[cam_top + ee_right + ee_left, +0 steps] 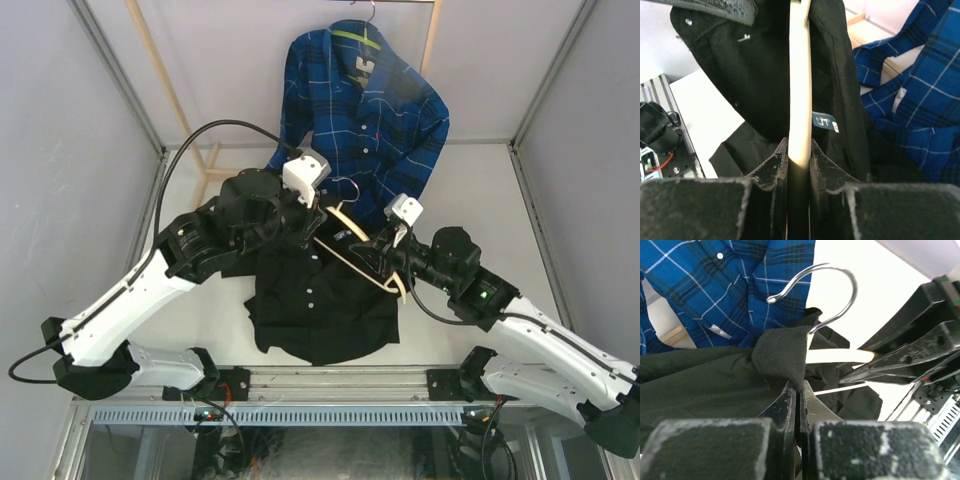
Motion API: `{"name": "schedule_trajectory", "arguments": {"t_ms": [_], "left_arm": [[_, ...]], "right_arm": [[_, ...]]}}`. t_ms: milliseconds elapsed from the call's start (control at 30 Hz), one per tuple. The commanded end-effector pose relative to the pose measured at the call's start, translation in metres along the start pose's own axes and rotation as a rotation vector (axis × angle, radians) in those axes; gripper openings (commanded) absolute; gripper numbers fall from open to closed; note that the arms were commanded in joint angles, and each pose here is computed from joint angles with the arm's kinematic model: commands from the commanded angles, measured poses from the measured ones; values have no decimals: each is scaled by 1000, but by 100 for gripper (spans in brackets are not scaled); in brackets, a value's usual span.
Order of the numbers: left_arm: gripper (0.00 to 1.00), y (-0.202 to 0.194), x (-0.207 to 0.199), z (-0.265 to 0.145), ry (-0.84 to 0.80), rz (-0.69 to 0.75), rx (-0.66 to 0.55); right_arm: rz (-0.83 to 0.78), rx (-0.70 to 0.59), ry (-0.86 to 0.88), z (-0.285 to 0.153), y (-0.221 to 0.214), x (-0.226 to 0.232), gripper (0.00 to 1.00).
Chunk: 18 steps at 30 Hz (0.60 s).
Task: Place the shirt on the hanger
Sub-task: Hang the shirt on the hanger.
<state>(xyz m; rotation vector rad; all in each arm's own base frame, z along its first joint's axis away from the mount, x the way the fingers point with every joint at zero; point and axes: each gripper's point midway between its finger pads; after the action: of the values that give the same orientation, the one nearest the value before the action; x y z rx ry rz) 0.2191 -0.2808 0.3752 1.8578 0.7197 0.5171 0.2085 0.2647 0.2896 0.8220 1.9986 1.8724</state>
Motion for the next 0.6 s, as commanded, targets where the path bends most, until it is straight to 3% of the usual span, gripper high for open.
{"name": "schedule_trajectory", "arguments": {"t_ms": [0,300,367,500,567], "left_arm": [[0,40,-20,-11,-68,-30,-105],[2,39,-46,-3,-133,-1,-85],[18,36,-44,-3,-124,9,-81],[32,40,-40,-15,-116,20,-118],[44,44,-39,-23,-128,24,-148]], "right_arm": [[6,-183,63,8,44,15,0],[39,-319,48,5,53,13,0],[36,-363,51,0,59,14,0],[16,-440,48,-11,72,14,0],[-1,-472,58,-16,80,16,0]]}}
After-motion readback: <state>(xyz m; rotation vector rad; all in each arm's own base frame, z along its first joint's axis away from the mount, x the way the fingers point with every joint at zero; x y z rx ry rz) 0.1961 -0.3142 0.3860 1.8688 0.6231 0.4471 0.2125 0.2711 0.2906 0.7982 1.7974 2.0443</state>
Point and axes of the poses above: each gripper's point midway between its finger pads, its own z axis out along the fingers, its own x axis along the line the jaws close on, y = z × x, and after that the axes turned 4 degrees about z, right-handed
